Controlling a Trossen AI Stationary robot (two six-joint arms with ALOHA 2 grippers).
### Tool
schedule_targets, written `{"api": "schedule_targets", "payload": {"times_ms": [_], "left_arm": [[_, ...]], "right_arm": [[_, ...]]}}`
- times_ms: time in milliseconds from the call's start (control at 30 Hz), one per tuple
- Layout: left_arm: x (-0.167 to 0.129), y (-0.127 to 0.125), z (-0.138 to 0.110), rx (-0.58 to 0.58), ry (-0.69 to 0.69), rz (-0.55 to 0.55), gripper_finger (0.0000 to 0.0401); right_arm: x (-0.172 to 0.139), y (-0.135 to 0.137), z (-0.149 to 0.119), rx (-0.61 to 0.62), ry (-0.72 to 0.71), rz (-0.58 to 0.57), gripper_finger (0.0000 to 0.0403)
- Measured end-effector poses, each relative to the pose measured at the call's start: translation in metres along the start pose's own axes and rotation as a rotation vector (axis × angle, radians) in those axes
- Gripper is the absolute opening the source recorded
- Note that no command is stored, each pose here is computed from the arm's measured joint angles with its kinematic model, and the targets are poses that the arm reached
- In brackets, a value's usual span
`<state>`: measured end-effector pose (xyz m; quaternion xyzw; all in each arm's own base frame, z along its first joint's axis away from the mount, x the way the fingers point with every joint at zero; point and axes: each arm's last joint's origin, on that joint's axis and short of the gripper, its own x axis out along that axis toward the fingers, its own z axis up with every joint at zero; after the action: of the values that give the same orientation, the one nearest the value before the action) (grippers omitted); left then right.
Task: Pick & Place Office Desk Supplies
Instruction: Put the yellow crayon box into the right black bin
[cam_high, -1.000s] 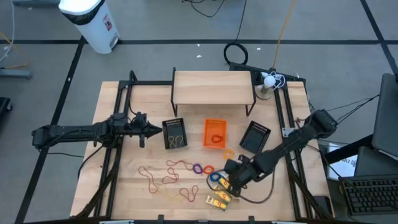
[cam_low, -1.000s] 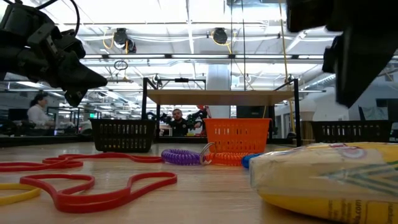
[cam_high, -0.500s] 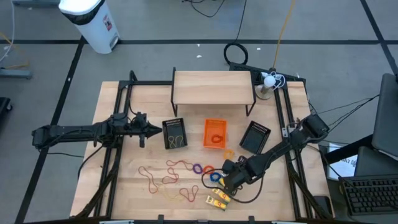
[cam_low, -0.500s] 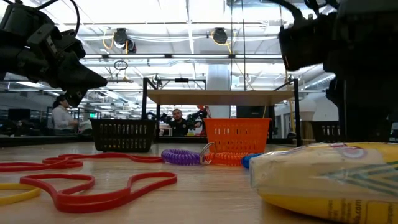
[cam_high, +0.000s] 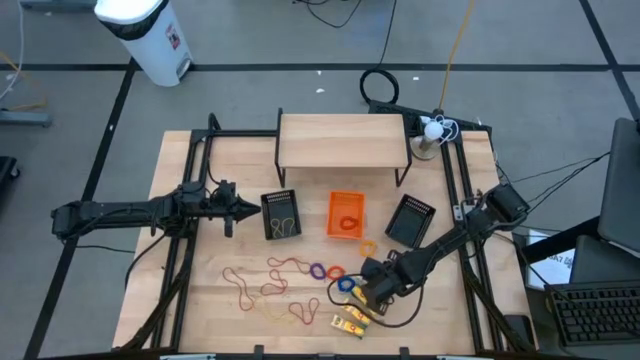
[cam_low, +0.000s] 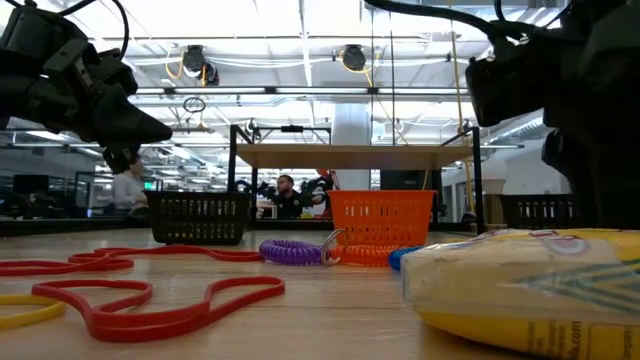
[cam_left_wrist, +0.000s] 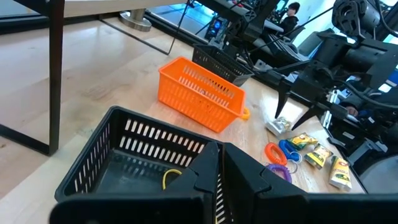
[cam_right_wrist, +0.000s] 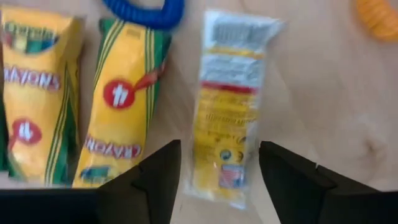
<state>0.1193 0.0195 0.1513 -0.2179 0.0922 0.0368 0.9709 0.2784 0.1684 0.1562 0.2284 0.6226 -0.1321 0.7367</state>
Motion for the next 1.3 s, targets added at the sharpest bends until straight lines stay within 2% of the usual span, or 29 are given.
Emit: {"api": "schedule_targets", "payload": {"times_ms": [200,333,667,800,1033,1300], "left_arm": [[0.0,0.0,0.0,-0.002,0.0,0.0,0.0024],[0.0,0.0,0.0,-0.001,0.0,0.0,0.0024],[0.0,0.0,0.0,0.006,0.0,0.002,0.0024],[0.0,0.0,0.0,0.001,0.0,0.002,0.0024],[0.0,0.0,0.0,-0.017,-0.001,0.003,0.0024],[0.0,0.0,0.0,-0.018,-0.001,0.002,0.0024]], "right_arm": [[-0.001,0.0,-0.006,-0.04,0.038,-0.007,0.0221],[0.001,0.0,-0.008,-0.02,0.032,-0.002,0.022],[0.022,-0.017,-0.017,-0.017,0.014,0.014,0.0198],[0.023,-0.018,-0.017,-0.019,-0.01,0.008,0.0169],[-0.001,-0.014,-0.014,-0.074,-0.157,0.065,0.0105],[-0.045,-0.011,-0.012,-0.114,-0.349,0.177,0.0104]]}}
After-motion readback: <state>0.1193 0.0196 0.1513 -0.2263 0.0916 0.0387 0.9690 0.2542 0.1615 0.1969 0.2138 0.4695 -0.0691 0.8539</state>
